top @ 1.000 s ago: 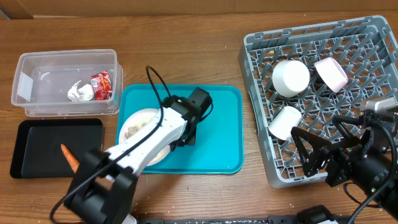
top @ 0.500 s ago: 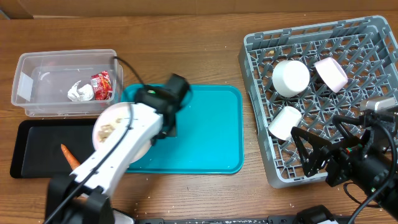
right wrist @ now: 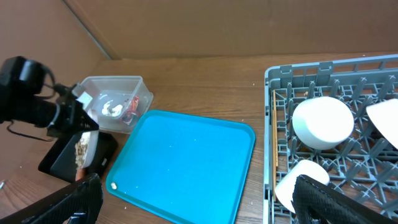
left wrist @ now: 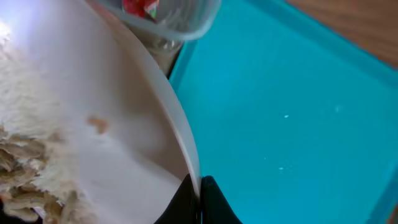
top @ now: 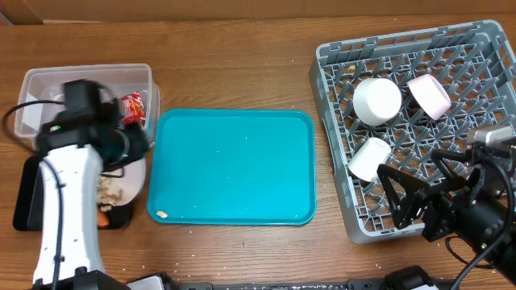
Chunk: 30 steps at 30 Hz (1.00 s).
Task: Sort waste into correct bins and load items into the dishwasher
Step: 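Tip the plate over the black tray to dump rice and shells, then carry the white plate with the left gripper over to the rack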
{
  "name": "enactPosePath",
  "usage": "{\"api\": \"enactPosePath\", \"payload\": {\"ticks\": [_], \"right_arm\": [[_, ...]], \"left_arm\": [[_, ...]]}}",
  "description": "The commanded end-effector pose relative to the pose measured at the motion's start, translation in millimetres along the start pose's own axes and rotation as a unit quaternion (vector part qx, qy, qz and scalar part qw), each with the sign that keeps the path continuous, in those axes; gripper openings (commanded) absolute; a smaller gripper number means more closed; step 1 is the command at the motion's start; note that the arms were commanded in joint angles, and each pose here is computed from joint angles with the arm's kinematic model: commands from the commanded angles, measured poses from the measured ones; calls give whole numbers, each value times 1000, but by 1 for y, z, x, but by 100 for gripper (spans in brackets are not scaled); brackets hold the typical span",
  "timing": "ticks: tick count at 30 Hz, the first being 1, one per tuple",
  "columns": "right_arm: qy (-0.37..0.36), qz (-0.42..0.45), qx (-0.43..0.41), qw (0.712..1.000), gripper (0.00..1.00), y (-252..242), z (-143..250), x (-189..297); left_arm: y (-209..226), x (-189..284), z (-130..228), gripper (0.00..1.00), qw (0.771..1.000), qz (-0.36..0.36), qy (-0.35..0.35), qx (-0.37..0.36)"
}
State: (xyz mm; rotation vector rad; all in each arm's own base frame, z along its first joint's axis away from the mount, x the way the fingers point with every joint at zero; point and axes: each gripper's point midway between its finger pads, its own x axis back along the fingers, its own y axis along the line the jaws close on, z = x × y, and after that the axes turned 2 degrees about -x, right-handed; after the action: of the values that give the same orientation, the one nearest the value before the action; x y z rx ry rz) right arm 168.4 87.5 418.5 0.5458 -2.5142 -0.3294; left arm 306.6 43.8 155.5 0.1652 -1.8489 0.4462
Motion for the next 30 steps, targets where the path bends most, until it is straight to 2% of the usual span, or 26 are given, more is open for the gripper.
{"api": "enactPosePath", "payload": {"ticks": [1,5,10,16,19,20,21,25,30], "right_arm": [[-6,-3,4,1000,100,2,-2,2],[-6,-3,4,1000,100,2,-2,2],[-6,-3,4,1000,100,2,-2,2],[-6,-3,4,1000,100,2,-2,2],[-6,-3,4,1000,100,2,-2,2],[-6,-3,4,1000,100,2,-2,2],[-6,-3,4,1000,100,2,-2,2],[-6,-3,4,1000,100,2,-2,2],[-6,-3,4,1000,100,2,-2,2]], "left_arm": [[-6,16,-8,4,993,108,-31,-31],[1,27,-13,4,979,191,-60,-34],[19,49,-18,4,958,265,-106,-1],[39,78,-14,4,914,363,-179,37],[57,93,-8,4,884,399,-236,63],[61,96,-7,4,876,406,-251,69],[74,104,-2,4,859,414,-289,86],[91,110,4,4,845,410,-324,113],[84,112,3,4,842,419,-322,104]]}}
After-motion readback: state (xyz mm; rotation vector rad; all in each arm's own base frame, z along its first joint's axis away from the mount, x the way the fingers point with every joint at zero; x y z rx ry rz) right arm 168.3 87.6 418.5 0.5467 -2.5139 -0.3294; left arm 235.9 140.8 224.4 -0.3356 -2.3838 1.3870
